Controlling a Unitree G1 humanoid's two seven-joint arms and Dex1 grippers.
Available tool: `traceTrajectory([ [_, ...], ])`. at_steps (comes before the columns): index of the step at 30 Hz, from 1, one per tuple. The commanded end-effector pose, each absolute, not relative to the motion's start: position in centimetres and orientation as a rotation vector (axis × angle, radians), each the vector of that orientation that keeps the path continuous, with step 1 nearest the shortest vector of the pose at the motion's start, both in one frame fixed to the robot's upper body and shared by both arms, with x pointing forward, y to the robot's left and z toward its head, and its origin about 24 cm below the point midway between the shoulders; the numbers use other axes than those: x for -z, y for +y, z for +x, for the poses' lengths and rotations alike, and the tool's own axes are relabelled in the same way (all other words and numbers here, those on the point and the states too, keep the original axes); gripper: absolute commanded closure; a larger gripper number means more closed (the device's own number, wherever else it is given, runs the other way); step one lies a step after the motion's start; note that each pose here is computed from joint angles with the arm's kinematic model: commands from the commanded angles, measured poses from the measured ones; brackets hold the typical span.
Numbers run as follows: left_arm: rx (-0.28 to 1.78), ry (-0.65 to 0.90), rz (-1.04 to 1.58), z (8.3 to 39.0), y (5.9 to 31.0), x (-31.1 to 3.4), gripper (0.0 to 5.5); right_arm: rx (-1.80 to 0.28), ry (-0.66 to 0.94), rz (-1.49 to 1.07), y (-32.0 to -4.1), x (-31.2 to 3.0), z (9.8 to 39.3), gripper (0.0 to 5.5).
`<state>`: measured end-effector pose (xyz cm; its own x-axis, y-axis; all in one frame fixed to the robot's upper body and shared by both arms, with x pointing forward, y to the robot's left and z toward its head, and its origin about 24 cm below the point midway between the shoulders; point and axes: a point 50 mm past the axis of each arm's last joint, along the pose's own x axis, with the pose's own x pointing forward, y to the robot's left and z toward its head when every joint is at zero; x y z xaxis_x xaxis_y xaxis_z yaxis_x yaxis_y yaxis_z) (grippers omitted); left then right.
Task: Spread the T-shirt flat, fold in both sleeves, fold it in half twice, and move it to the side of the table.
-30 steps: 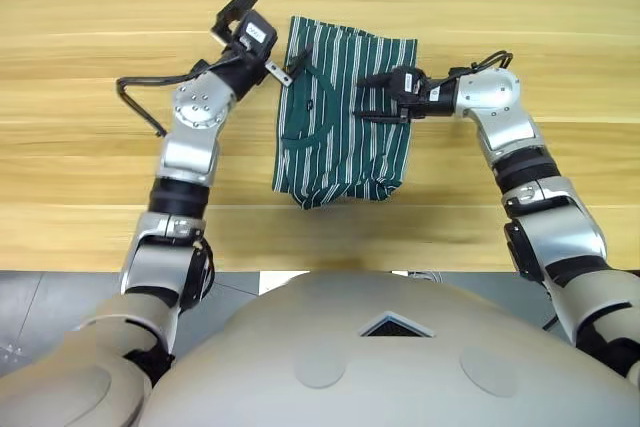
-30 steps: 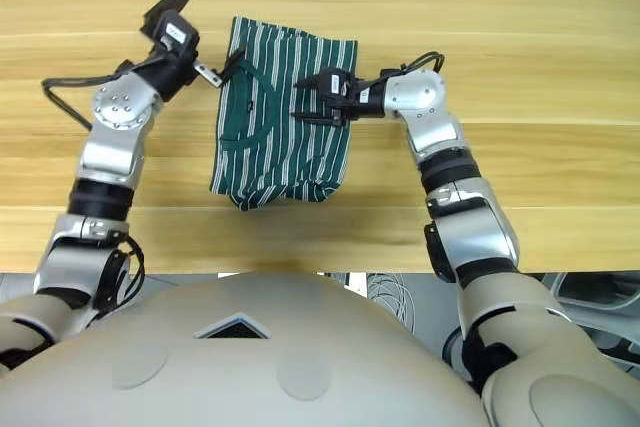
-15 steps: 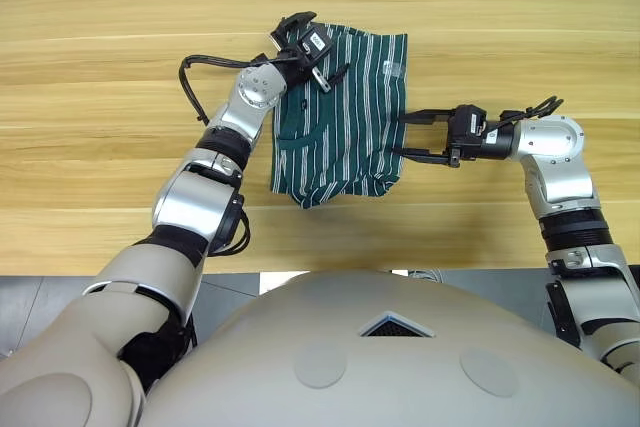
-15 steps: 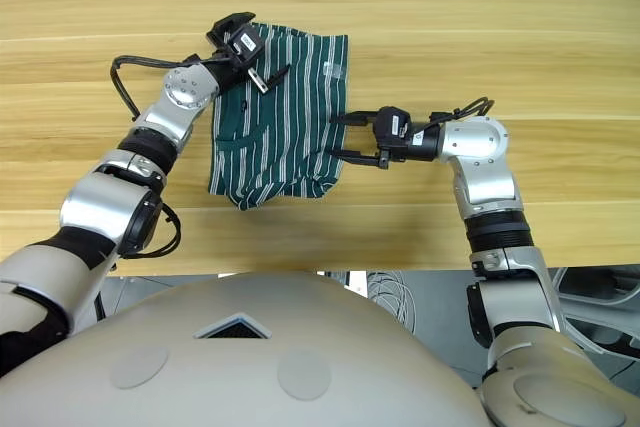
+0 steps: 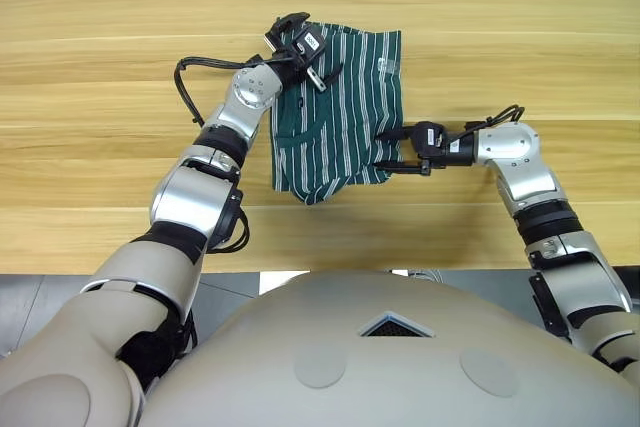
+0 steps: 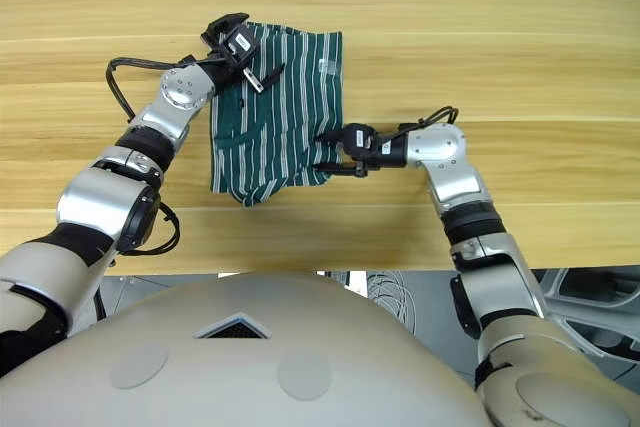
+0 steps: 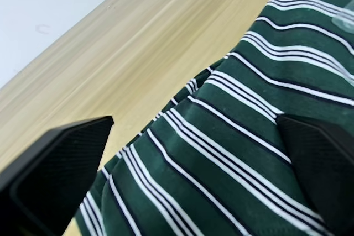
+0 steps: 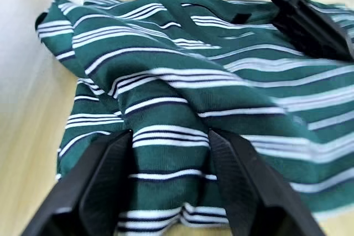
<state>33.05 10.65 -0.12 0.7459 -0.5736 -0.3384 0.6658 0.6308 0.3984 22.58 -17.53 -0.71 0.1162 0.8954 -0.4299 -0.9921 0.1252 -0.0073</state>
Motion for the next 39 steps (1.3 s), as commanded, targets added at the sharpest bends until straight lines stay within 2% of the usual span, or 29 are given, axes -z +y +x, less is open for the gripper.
traceTrajectory([
  [1,0.715,0.267,0.567,32.5,11.7,1.3,0.12,-1.427,0.549,-0.299,-21.0,2.2,20.8,2.94],
  [7,0.69,0.28,0.573,32.9,12.5,1.1,0.12,-1.47,0.639,-0.227,-22.5,3.0,19.5,2.94],
  [15,0.674,0.285,0.585,33.3,12.5,0.9,0.12,-1.527,0.656,-0.155,-22.4,3.5,18.1,2.94],
  [27,0.817,0.095,0.397,33.1,9.1,-1.3,0.12,-1.421,0.375,-0.103,-19.3,1.1,21.8,2.94],
  [30,0.859,0.015,0.335,33.0,8.4,-2.3,0.12,-1.372,0.296,-0.091,-19.3,0.1,22.9,2.94],
  [32,0.875,-0.091,0.287,33.1,8.2,-3.8,0.12,-1.355,0.251,-0.095,-20.0,-0.9,23.2,2.94],
  [35,0.838,-0.253,0.258,33.1,10.3,-6.6,0.12,-1.354,0.178,-0.141,-21.7,-2.5,23.0,2.94],
  [37,0.798,-0.33,0.284,32.3,13.8,-8.3,0.12,-1.344,0.133,-0.205,-23.2,-3.4,22.4,2.94],
  [39,0.782,-0.335,0.339,30.8,16.9,-8.7,0.12,-1.342,0.118,-0.253,-24.1,-3.9,21.6,2.94],
])
